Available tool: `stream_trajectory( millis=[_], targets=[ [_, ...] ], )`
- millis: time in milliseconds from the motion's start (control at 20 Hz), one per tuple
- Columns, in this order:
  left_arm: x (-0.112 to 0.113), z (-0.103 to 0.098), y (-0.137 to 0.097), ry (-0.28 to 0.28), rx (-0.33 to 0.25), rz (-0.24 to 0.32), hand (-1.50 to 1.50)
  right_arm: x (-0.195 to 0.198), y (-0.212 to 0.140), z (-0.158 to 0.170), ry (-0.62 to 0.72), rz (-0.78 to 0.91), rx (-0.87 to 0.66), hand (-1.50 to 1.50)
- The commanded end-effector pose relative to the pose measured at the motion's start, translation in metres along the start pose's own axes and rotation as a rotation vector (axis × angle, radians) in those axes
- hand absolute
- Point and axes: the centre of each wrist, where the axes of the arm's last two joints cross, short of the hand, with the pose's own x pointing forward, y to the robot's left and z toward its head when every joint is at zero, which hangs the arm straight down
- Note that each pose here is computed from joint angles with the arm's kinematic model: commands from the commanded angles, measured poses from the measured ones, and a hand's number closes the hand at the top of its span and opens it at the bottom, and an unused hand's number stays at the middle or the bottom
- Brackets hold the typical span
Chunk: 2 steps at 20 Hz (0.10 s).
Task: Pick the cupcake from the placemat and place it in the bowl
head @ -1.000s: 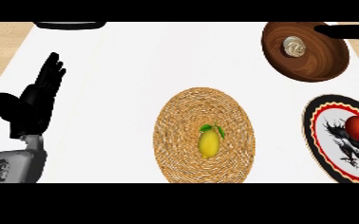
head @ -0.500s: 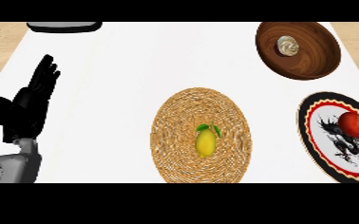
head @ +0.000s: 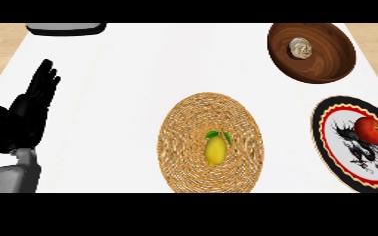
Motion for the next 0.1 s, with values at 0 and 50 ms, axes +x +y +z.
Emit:
stream_trajectory(
  millis=[0,50],
  targets=[
    [-0.022,0.005,0.001,-0.012,-0.01,0.007,0.0,0.0,-0.021,0.012,-0.052,-0.056,0.027,-1.5],
    [0.011,0.0,-0.007,0.004,-0.001,0.012,0.0,0.006,-0.018,0.013,-0.048,-0.046,0.033,-1.5]
  ],
)
